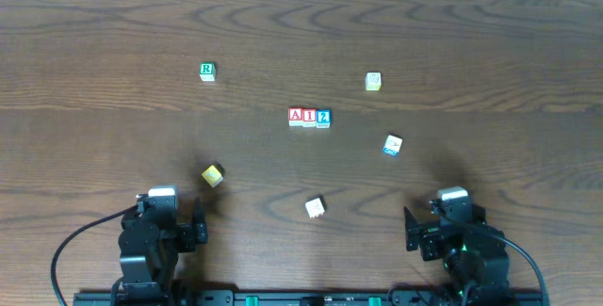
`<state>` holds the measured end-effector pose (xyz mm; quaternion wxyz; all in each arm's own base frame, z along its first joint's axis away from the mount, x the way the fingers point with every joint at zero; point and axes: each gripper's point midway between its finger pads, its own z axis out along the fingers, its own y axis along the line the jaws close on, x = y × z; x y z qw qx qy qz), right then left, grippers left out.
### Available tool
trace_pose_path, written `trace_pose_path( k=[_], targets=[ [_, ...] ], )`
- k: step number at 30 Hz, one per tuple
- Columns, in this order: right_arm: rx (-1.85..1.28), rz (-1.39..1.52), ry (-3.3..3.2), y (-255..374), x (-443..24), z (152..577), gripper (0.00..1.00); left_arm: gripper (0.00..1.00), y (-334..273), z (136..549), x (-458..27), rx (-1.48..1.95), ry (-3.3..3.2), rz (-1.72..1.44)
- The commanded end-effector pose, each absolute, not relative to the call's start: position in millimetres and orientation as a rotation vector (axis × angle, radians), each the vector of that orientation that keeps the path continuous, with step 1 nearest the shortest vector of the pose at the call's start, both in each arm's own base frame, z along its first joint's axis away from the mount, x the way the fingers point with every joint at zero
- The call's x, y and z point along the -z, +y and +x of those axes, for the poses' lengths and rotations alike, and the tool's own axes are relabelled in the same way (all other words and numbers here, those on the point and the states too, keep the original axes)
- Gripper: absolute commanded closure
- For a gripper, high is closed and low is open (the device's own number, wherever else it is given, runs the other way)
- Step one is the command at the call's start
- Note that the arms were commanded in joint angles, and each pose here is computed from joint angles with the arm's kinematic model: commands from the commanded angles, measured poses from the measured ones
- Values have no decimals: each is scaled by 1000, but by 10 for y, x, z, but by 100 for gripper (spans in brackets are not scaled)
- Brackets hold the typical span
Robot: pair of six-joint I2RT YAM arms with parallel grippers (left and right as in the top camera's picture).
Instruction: Spell out Ai2
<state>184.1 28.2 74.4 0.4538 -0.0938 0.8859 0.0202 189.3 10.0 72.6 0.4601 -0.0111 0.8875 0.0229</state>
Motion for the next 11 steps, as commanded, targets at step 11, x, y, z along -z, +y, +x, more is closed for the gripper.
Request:
trace_pose_path(
  k=[11],
  targets=[
    [-46,-239,2188,278,-708,1840,1,5,123,1878,-678,-75,2197,-22]
  ],
)
